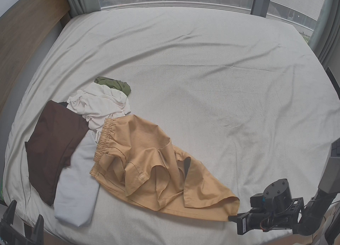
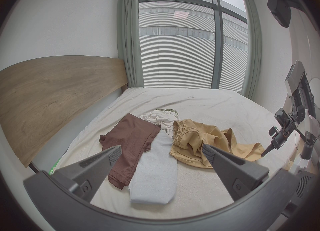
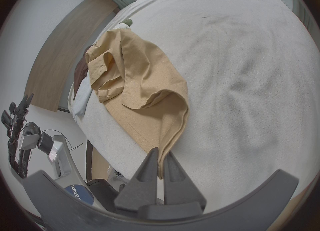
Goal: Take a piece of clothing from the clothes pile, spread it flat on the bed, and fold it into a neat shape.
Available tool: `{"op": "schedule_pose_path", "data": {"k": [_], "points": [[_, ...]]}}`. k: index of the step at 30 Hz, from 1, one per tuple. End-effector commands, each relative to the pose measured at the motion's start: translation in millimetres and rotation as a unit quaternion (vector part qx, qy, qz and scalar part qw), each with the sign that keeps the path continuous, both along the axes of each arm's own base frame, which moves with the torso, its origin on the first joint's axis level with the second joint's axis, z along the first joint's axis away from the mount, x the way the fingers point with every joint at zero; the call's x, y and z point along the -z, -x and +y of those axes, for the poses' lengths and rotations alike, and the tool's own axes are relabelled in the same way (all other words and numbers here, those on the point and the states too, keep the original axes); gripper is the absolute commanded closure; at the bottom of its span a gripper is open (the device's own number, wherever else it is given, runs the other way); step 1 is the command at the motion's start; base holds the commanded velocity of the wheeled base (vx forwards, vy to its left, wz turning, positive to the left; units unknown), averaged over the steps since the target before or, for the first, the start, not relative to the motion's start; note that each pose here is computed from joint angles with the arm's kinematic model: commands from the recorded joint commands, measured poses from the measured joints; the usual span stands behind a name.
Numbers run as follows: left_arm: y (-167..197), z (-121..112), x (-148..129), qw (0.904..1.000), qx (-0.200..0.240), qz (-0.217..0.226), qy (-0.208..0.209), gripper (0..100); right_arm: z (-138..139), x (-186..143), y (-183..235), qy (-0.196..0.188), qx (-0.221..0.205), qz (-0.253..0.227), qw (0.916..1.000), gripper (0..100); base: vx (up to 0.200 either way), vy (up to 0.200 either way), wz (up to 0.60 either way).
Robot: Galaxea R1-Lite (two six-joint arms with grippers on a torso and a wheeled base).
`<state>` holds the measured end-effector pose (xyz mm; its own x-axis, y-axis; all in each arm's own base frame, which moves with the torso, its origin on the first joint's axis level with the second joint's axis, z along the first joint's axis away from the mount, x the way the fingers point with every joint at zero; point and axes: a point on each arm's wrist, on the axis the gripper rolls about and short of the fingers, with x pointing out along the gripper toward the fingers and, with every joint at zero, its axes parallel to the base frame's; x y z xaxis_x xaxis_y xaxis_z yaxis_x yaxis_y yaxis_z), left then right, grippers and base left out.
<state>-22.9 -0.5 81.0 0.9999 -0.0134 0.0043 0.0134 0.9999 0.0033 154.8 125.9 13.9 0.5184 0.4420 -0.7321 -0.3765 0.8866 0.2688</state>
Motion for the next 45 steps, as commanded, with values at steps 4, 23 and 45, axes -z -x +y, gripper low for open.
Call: {"op": "schedule_pose_path", "data": {"k": [4,23,45], "points": [[0,0,5,1.0,0.0,0.001,0.0,0,-28,1,1,0.017,0.048,0.008,0.9987,100,0.0,0.0,0.0],[0,0,5,1.0,0.0,0.001,0.0,0,-66,-17,6,0.036,0.124,0.021,0.9915,100,0.0,0.0,0.0],[0,0,5,1.0,0.001,0.001,-0.001,0,-75,-15,3,0.04,0.146,0.026,0.9881,100,0.0,0.0,0.0]]}}
